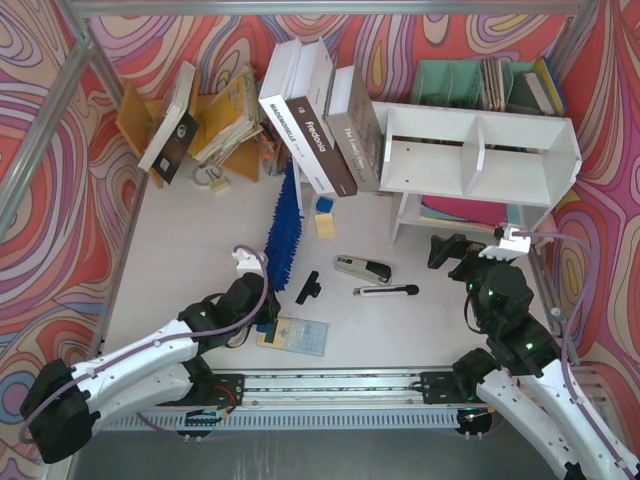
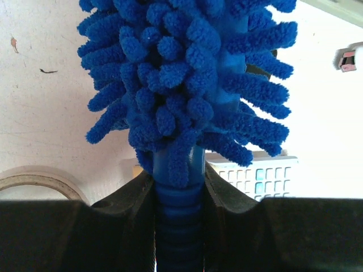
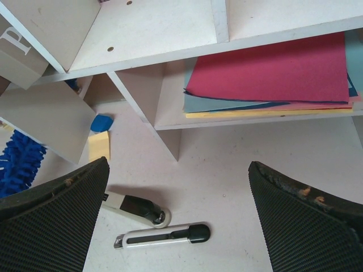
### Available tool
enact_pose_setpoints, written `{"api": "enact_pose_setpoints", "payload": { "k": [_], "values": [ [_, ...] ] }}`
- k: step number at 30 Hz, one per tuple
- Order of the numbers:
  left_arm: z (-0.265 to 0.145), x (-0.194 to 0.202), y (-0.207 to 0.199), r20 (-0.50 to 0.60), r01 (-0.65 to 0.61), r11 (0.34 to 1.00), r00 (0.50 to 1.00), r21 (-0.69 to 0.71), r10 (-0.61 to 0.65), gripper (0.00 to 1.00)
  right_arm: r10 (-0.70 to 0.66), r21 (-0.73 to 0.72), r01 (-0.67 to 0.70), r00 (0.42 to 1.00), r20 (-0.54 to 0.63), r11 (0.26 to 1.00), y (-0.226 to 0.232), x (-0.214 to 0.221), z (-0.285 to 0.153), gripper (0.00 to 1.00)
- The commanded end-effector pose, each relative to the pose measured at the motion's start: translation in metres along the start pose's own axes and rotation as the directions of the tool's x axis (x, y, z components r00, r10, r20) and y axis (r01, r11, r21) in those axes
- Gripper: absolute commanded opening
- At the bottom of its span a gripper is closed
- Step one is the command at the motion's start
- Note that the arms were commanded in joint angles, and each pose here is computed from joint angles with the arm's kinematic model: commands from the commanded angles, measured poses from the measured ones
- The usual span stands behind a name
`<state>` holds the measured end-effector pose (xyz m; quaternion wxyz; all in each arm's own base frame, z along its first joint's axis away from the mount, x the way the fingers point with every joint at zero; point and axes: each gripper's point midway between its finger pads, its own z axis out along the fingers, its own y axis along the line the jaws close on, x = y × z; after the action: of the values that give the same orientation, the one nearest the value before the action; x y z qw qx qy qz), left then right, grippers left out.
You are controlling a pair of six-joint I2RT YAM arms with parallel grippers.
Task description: Dust the bookshelf with a duster
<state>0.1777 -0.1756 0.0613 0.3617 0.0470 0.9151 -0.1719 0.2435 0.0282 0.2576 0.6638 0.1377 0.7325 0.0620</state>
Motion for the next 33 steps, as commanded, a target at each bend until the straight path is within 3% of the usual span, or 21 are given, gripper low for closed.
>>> {"api": "enact_pose_setpoints", "payload": {
  "k": [1, 6, 16, 23, 33],
  "values": [
    [-0.009, -0.037, -0.017, 0.106, 0.009, 0.999, 0.994, 0.044, -0.014, 0.00, 0.024, 0.010, -0.024, 0.999, 0.031, 1.000, -0.002, -0.007, -0.002, 0.99],
    [-0.047, -0.093, -0.039, 0.253, -0.010, 0.994, 0.967, 0.113, -0.019, 0.00, 0.028, 0.008, -0.029, 0.999, 0.036, 1.000, -0.002, -0.008, -0.003, 0.99],
    [-0.103, -0.146, -0.050, 0.370, -0.093, 0.987, 0.928, 0.133, 0.038, 0.00, 0.020, 0.006, -0.020, 0.999, 0.030, 1.000, -0.001, -0.007, -0.001, 0.99],
    [-0.078, -0.126, -0.052, 0.300, -0.067, 0.988, 0.954, 0.137, 0.023, 0.00, 0.016, 0.007, -0.016, 0.999, 0.029, 1.000, -0.001, -0.007, 0.000, 0.99],
    [-0.042, -0.077, -0.024, 0.230, 0.020, 0.997, 0.972, 0.076, -0.037, 0.00, 0.016, 0.006, -0.016, 1.000, 0.023, 1.000, 0.000, -0.004, 0.000, 0.99]
  ]
}}
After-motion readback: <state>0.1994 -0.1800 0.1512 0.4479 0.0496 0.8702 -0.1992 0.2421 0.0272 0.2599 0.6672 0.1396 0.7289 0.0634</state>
